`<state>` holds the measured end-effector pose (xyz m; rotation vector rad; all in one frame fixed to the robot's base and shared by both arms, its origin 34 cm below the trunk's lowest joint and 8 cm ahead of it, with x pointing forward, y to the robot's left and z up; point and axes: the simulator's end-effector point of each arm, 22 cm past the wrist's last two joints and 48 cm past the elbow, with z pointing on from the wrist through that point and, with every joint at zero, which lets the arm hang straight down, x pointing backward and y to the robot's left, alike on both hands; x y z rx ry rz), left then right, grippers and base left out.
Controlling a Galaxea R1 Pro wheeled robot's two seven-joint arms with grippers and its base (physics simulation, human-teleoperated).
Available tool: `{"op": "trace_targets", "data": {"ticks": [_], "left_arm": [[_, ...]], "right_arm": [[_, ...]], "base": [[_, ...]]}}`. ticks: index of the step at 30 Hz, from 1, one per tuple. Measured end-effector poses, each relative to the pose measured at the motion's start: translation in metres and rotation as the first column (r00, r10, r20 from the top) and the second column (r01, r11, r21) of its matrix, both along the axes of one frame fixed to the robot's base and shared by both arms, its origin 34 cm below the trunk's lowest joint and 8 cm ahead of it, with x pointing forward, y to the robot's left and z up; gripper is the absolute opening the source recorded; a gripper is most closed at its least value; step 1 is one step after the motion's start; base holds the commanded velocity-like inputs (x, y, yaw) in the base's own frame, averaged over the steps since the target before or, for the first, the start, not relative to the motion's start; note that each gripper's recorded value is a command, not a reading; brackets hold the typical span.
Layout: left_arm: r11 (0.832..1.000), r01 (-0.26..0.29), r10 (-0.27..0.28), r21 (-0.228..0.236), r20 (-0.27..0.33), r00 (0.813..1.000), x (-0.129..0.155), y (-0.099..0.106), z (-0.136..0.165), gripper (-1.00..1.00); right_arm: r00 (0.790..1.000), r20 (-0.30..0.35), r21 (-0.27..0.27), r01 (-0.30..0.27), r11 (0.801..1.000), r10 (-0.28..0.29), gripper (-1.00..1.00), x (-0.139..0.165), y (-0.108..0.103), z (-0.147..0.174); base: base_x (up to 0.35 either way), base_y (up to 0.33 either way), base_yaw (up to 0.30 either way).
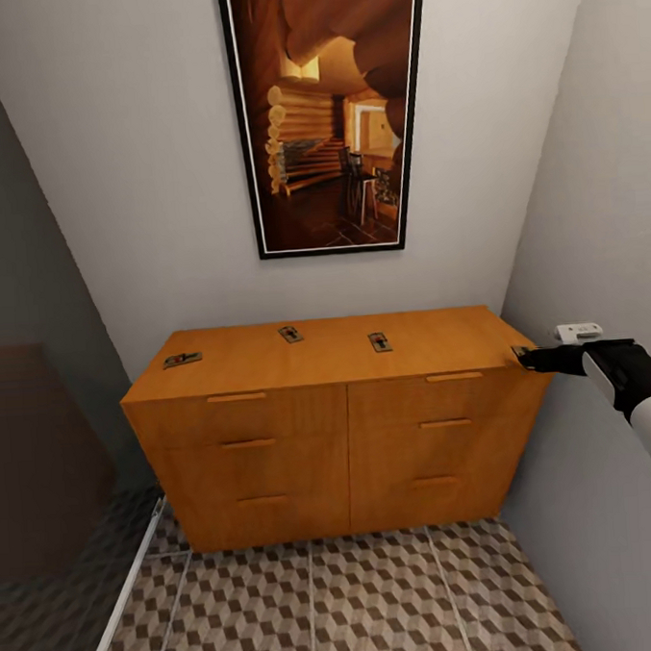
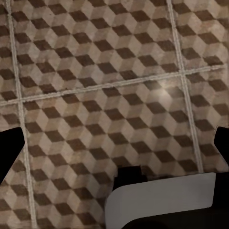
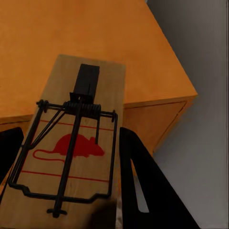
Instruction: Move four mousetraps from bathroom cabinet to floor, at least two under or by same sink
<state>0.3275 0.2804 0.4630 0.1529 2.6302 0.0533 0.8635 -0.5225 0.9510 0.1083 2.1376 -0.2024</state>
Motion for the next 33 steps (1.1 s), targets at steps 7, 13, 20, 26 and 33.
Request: {"op": "trace_targets", "data": {"ticks": [7,13,20,26,33], "left_arm": [[1.0,0.0,0.0,0.0,0.0,1.0,0.0,0.0,0.0,1.0],[1.0,0.0,0.0,0.0,0.0,1.0,0.0,0.0,0.0,1.0],[1.0,0.0,0.0,0.0,0.0,1.0,0.0,0.0,0.0,1.0],[1.0,0.0,0.0,0.0,0.0,1.0,0.0,0.0,0.0,1.0],[1.0,0.0,0.0,0.0,0.0,1.0,0.0,0.0,0.0,1.0]], "right_arm": [[1.0,-0.013,0.006,0.001,1.0,-0.001,-1.0,-0.003,0.0,-0.01],[1.0,-0.009,0.008,-0.008,1.0,0.008,-1.0,0.0,0.007,-0.014],[0.999,-0.026,0.024,-0.024,0.999,0.025,-1.0,-0.001,0.02,-0.036],[0.998,-0.04,0.044,-0.053,0.998,0.055,-1.0,-0.005,0.043,-0.071],[0.992,-0.041,0.051,-0.116,0.992,0.118,-1.0,-0.021,0.082,-0.127]], "base": [[-0.332,0.0,0.0],[-0.332,0.0,0.0],[-0.332,0.0,0.0],[-0.24,0.0,0.0],[-0.04,0.0,0.0]]}}
